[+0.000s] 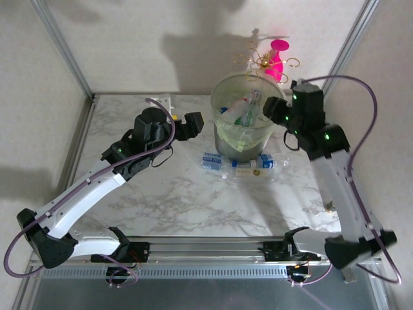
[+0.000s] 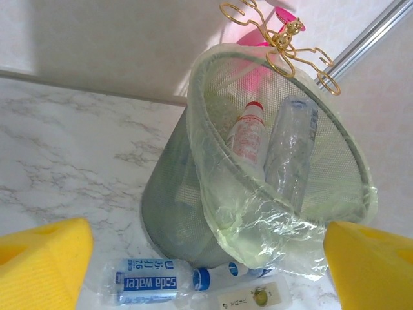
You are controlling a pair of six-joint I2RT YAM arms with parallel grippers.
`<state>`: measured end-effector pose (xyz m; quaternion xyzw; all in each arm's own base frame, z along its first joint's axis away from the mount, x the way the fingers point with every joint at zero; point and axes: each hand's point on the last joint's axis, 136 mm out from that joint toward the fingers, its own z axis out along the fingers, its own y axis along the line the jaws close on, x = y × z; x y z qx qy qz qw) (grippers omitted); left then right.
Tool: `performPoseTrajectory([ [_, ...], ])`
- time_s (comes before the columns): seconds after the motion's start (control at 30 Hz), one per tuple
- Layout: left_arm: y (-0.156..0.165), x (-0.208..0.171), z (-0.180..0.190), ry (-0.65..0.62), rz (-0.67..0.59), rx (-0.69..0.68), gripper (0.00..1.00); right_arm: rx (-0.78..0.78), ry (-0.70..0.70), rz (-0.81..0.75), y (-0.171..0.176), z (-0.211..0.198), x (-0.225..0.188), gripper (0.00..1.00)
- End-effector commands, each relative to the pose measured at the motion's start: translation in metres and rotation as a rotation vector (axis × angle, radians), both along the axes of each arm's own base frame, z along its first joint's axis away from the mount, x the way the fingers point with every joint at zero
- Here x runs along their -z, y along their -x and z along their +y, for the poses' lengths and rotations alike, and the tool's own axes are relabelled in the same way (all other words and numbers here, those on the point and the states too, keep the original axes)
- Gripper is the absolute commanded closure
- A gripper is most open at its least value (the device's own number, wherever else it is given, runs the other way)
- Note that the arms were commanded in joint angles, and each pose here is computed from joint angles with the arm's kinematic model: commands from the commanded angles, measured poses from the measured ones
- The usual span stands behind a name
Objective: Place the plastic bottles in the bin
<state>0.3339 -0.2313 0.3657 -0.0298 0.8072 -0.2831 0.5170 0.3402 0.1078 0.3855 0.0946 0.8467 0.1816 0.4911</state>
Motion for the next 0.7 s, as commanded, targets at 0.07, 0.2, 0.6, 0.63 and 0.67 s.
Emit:
performPoseTrajectory([
  [0.07,-0.008,0.003,0.007,0.072,0.035,-0.052,0.08,-0.169,-0.14,-0.088,0.038,0.021,-0.005,0.51],
  [0.2,-0.015,0.031,0.015,0.134,0.122,-0.078,0.08,-0.2,-0.193,0.0,0.053,0.027,0.021,0.52],
  [0.6,-0.033,0.17,0.012,0.526,0.718,-0.347,0.0,-0.037,-0.109,0.121,0.056,-0.003,0.039,0.54],
  [0.63,-0.03,0.183,0.009,0.551,0.778,-0.378,0.0,-0.026,-0.099,0.121,0.058,-0.005,0.038,0.54],
  [0.67,-0.026,0.198,0.007,0.566,0.838,-0.419,0.0,-0.008,-0.091,0.121,0.059,-0.009,0.036,0.54],
])
